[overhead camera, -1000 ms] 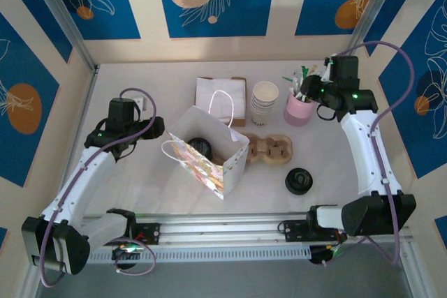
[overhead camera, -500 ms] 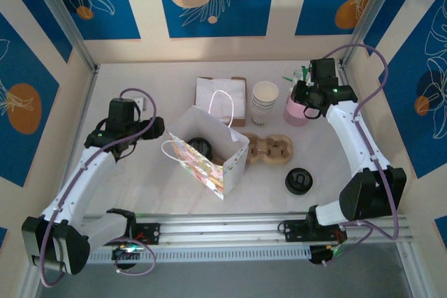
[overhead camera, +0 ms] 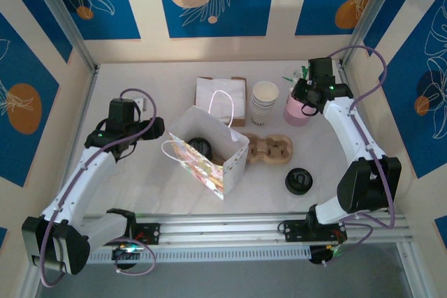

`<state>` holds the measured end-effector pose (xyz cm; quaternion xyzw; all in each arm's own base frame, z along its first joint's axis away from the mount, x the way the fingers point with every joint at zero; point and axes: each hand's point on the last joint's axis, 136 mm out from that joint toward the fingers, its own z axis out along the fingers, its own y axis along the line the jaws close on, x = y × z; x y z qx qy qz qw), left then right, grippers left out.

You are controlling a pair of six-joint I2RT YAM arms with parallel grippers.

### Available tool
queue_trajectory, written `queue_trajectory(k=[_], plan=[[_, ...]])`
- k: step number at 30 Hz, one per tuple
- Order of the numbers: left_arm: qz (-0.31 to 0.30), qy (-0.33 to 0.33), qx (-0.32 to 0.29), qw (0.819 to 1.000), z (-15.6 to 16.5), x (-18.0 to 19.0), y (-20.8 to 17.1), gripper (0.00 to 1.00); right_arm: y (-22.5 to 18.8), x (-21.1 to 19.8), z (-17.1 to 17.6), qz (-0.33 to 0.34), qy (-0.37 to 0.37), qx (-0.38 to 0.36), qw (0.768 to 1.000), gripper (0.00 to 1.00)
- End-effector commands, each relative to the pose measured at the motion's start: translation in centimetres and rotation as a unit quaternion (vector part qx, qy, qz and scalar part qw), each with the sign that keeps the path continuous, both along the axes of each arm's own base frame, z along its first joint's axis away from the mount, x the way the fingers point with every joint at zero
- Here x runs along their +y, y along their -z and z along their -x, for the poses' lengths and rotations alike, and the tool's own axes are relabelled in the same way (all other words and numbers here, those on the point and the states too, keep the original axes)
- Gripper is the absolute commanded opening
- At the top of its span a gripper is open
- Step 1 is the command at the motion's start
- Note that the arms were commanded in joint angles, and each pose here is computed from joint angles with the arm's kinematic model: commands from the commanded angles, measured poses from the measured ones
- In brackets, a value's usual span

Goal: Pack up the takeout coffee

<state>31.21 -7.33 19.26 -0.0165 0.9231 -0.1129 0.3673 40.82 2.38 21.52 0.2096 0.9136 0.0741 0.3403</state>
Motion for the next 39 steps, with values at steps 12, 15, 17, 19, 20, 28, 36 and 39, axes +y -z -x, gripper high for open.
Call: queue_trajectory(k=[12, 15, 17, 19, 20, 28, 36, 39], plan=[[0.012, -0.004, -0.001, 1.000, 0.0, -0.1, 0.0, 0.72, 0.9, -0.6, -1.3, -0.014, 0.036, -0.005, 0.999, 0.27], [0.012, -0.003, -0.002, 1.000, 0.0, -0.1, 0.0, 0.72, 0.8, -0.7, -1.4, -0.014, 0.039, -0.009, 0.999, 0.27], [0.012, -0.003, -0.001, 1.000, 0.0, -0.1, 0.0, 0.72, 0.8, -0.8, -1.4, -0.014, 0.043, -0.009, 0.999, 0.27], [0.012, -0.002, 0.000, 1.000, 0.0, -0.1, 0.1, 0.72, 0.9, -1.0, -1.5, -0.019, 0.049, -0.010, 0.999, 0.24], [0.012, -0.002, 0.001, 1.000, 0.0, -0.1, 0.1, 0.72, 0.9, -1.0, -1.5, -0.024, 0.052, -0.010, 0.998, 0.24], [0.012, -0.002, 0.003, 1.000, 0.0, -0.1, 0.3, 0.72, 1.1, -1.2, -1.9, -0.034, 0.056, -0.017, 0.998, 0.23], [0.016, 0.002, 0.007, 1.000, -0.1, -0.4, 0.4, 0.72, 1.4, -0.7, -2.2, -0.042, 0.044, -0.016, 0.998, 0.18], [0.016, 0.002, 0.010, 1.000, 0.0, -0.4, 0.6, 0.72, 1.2, -0.5, -2.1, -0.038, 0.036, -0.016, 0.999, 0.14]])
